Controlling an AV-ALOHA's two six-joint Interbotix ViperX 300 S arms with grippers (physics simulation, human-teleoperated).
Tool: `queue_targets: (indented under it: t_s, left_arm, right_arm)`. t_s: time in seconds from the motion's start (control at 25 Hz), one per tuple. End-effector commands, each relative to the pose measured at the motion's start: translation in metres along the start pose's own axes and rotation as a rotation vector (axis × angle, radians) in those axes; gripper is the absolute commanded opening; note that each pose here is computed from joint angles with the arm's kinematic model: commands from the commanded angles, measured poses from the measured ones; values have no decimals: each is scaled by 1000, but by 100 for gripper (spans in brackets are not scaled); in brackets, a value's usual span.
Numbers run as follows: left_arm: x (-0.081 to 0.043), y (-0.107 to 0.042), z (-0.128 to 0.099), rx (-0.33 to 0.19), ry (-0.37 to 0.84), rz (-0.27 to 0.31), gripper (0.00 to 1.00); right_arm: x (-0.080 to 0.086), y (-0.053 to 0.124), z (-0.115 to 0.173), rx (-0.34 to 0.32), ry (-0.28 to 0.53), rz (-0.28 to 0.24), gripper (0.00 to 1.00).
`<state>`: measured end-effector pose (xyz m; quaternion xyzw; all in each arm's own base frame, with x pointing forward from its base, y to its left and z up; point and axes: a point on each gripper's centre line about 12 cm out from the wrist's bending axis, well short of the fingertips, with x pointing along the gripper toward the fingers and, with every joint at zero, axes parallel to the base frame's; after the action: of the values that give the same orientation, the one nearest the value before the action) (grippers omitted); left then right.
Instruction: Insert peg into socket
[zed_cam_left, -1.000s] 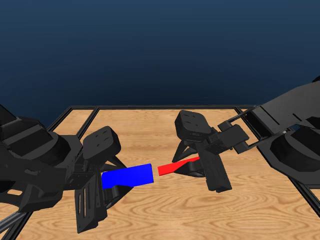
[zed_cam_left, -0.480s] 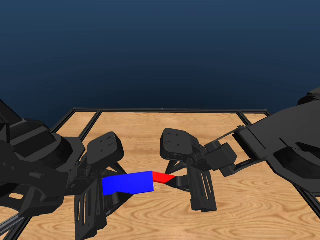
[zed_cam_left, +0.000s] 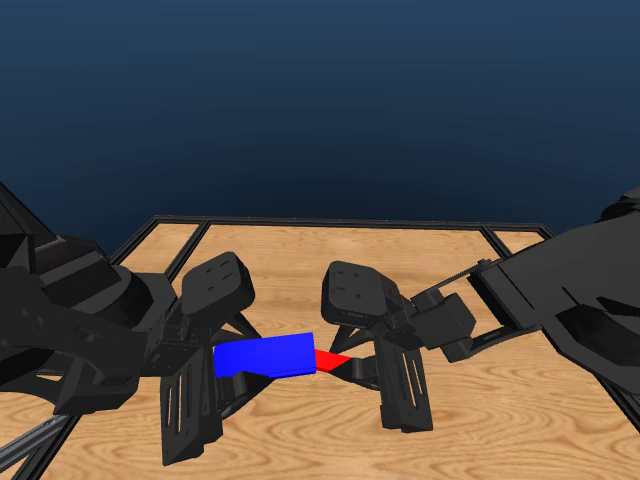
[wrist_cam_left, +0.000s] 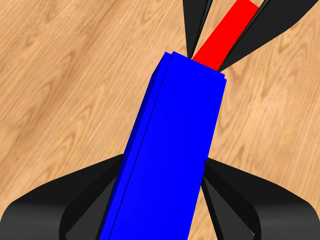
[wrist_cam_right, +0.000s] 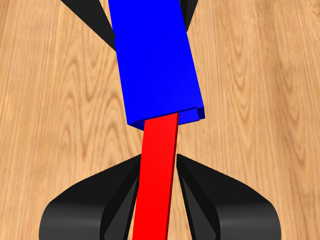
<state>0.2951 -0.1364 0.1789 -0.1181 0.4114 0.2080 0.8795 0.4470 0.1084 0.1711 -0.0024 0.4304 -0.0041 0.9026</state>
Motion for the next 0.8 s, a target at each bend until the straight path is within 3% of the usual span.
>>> queue_targets:
  t_s: [0.04,0.08,0.12,0.2,0.24,0.32,0.36,0.4,0.44,0.52,0.56,0.64,0.68,0.72,0.76,0.8]
  left_arm:
    - [8,-15,13,-6,0,-87,0]
    - [15,-9,7,12,21,-43,0]
    - [8,-13,20,-17,3,-81,0]
    - [13,-18,17,-4,16,-97,0]
    - [20,-18,13,2,40,-98,0]
    - [29,-18,7,19,62,-89,0]
    - [24,-22,16,-9,51,-120,0]
    - [24,-24,13,7,57,-132,0]
    - [25,-24,12,12,63,-127,0]
    - [24,-24,11,13,64,-134,0]
    - [15,-29,20,-2,45,-169,0]
    - [27,-21,10,16,70,-125,0]
    - [16,-28,19,9,48,-169,0]
    - [21,-27,5,52,75,-167,0]
    - [27,-20,11,20,71,-135,0]
    - [22,-23,15,13,63,-158,0]
  right_arm:
    - [-5,1,24,-14,-75,20,0]
    - [-11,-1,29,-11,-87,14,0]
    - [-5,0,31,-36,-85,11,0]
    - [-7,0,45,-55,-108,2,0]
    - [-7,1,42,-77,-82,-14,0]
    - [-8,5,54,-74,-111,-3,0]
    - [-2,8,52,-83,-108,3,0]
    - [-4,8,56,-78,-117,2,90]
    - [-2,7,49,-66,-90,-1,100]
    - [-4,4,42,-41,-68,-4,100]
    - [-9,4,44,-31,-76,-2,100]
    - [-9,-3,28,3,-30,-15,100]
    - [-10,-2,21,8,-12,-17,100]
    - [-15,-4,14,20,3,-25,100]
    - [-19,-4,12,33,7,-27,100]
    - [-20,-6,5,47,18,-30,100]
